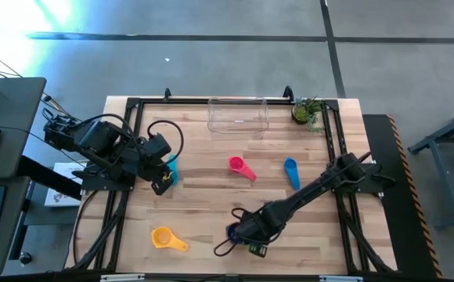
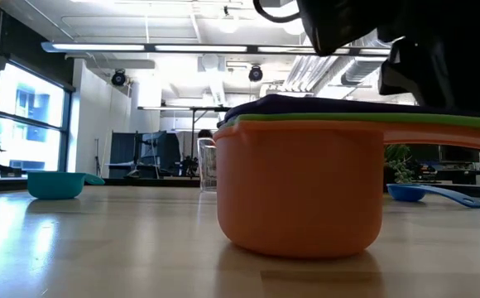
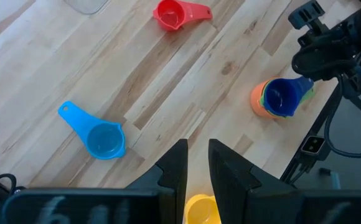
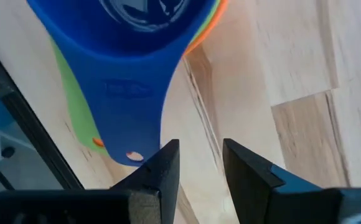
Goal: Nest measuring cups in basket
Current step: Stack the dark blue measuring cup on the green measuring cup
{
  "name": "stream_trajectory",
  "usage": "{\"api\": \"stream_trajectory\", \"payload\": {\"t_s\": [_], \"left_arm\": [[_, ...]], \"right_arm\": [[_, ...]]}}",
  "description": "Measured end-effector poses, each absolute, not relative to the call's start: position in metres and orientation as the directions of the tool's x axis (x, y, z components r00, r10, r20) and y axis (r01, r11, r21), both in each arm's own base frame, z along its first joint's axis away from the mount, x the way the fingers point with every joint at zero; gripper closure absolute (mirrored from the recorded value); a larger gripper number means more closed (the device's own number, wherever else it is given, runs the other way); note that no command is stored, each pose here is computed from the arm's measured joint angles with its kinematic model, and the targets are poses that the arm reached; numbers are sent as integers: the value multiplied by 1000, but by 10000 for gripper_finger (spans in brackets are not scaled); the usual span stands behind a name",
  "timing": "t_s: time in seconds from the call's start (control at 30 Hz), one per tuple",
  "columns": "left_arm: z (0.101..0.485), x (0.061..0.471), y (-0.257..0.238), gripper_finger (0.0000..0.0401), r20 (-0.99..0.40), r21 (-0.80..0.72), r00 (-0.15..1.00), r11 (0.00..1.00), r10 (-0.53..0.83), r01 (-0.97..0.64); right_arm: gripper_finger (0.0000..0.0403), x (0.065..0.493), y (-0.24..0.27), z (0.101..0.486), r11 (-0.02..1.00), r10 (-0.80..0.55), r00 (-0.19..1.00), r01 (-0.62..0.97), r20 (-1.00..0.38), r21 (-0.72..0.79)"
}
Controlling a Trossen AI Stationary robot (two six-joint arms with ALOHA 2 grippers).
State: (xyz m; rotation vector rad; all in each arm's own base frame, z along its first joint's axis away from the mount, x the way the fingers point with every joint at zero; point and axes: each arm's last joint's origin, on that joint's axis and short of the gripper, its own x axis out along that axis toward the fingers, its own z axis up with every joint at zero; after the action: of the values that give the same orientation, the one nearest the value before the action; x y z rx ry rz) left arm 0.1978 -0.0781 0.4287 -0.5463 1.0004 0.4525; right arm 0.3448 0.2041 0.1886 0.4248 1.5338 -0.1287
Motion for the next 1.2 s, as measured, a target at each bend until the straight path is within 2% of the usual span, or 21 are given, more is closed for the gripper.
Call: {"api": "stream_trajectory", "payload": {"t_s": [0.3, 0.53, 0.7, 0.8, 0.93, 1.2], "left_arm": [[429, 198, -78, 345, -877, -219, 469, 779, 107, -587], [429, 198, -78, 345, -877, -219, 469, 779, 107, -587], [429, 198, -78, 345, -877, -222, 469, 777, 105, -589], [427, 199, -81, 345, -893, -247, 447, 770, 56, -588], [419, 204, -95, 345, -908, -254, 420, 793, 3, -554], [387, 225, -144, 345, -896, -275, 441, 850, -57, -449]], "right_arm": [[288, 342, 210, 189, 910, 183, 55, 369, -982, 190], [288, 349, 215, 191, 894, 250, 115, 354, -962, 274], [288, 346, 213, 191, 884, 210, 93, 407, -973, 230], [288, 345, 213, 191, 880, 209, 92, 418, -974, 228], [288, 346, 213, 191, 864, 208, 92, 449, -974, 227], [288, 342, 215, 192, 873, 209, 79, 434, -975, 222]]}}
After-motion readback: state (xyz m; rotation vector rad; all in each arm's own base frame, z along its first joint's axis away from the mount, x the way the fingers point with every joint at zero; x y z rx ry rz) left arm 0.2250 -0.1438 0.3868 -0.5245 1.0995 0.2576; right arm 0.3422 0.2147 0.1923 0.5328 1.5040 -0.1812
